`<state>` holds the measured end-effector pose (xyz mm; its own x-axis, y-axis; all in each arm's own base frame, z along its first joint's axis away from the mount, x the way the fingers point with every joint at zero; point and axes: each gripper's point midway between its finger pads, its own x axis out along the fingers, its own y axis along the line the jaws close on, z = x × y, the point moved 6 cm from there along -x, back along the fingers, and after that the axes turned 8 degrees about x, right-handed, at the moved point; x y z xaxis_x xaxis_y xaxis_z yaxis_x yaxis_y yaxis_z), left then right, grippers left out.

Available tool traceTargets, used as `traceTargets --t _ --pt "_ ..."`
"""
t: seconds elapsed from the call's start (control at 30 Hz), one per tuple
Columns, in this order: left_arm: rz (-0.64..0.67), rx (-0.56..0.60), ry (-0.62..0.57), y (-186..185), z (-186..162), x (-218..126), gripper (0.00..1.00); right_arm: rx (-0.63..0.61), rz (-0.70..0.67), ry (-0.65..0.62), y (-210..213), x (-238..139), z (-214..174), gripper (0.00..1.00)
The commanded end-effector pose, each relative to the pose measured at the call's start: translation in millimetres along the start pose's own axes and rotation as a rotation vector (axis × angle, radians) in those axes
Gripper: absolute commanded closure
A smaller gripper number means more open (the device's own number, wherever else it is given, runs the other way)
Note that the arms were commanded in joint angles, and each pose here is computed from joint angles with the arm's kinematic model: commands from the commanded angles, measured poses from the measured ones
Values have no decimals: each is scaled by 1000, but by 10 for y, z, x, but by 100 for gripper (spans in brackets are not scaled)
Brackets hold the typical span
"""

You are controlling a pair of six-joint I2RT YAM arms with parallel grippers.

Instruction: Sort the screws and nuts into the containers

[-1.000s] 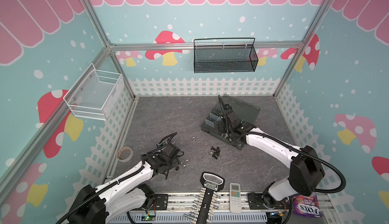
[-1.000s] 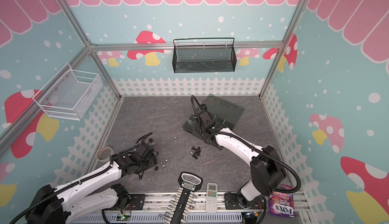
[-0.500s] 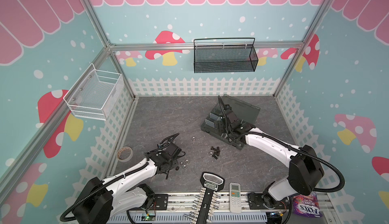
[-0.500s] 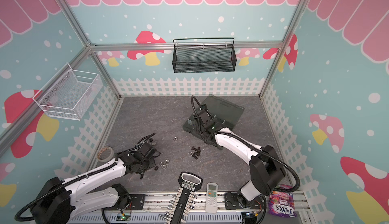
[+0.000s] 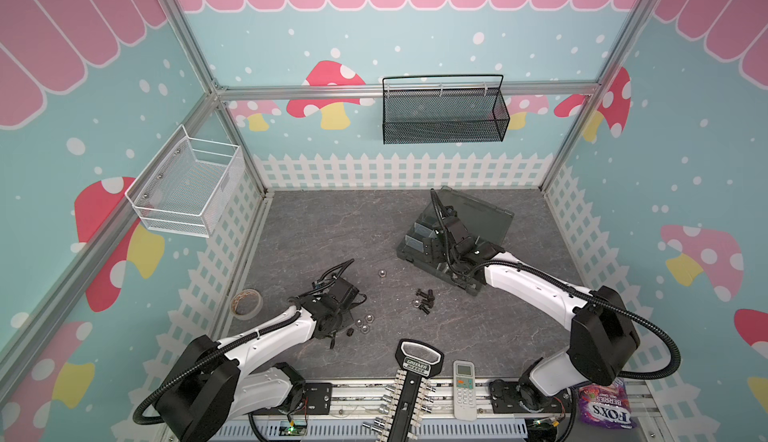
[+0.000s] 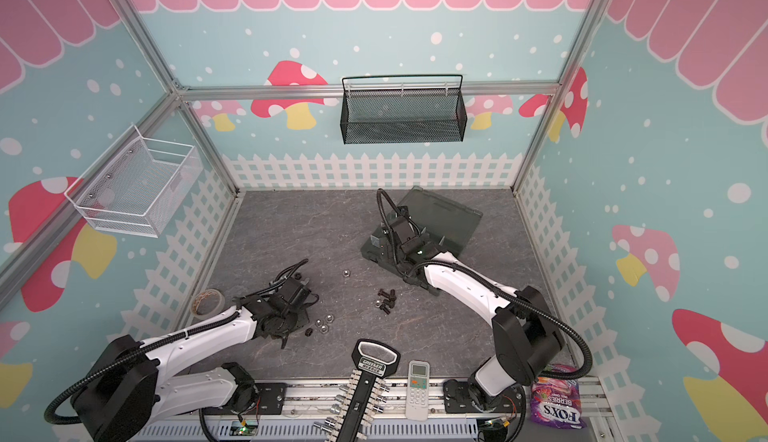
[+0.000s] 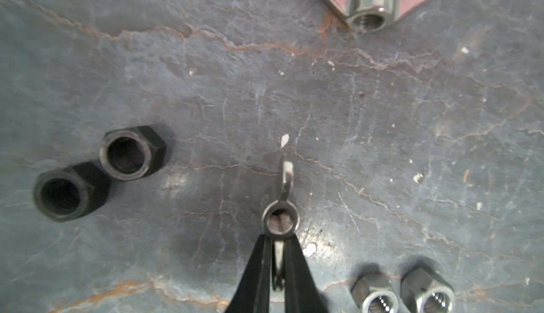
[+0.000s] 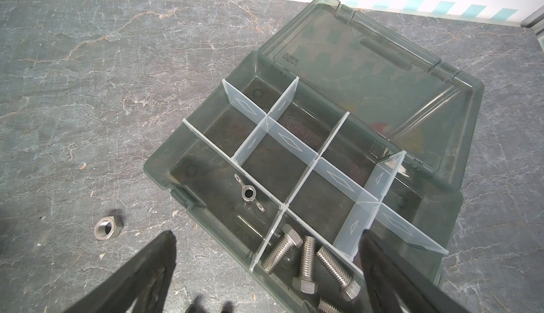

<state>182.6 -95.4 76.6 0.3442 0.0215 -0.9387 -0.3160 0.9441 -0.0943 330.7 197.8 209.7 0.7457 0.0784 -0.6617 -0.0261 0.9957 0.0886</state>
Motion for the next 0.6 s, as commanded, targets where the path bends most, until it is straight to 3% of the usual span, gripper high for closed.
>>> traceTargets --t 0.0,0.1,0.3,0.57 --pt "-7 -2 -9 -23 39 10 94 7 -22 9 -9 24 -9 2" --pt "-13 13 -16 -49 62 -6 100 10 -24 9 -15 28 -10 2" --pt "-57 45 -66 -209 239 -134 100 22 -30 7 -31 24 -21 2" --pt "-240 63 -169 -796 628 -364 100 55 -63 -4 -112 -8 -64 2"
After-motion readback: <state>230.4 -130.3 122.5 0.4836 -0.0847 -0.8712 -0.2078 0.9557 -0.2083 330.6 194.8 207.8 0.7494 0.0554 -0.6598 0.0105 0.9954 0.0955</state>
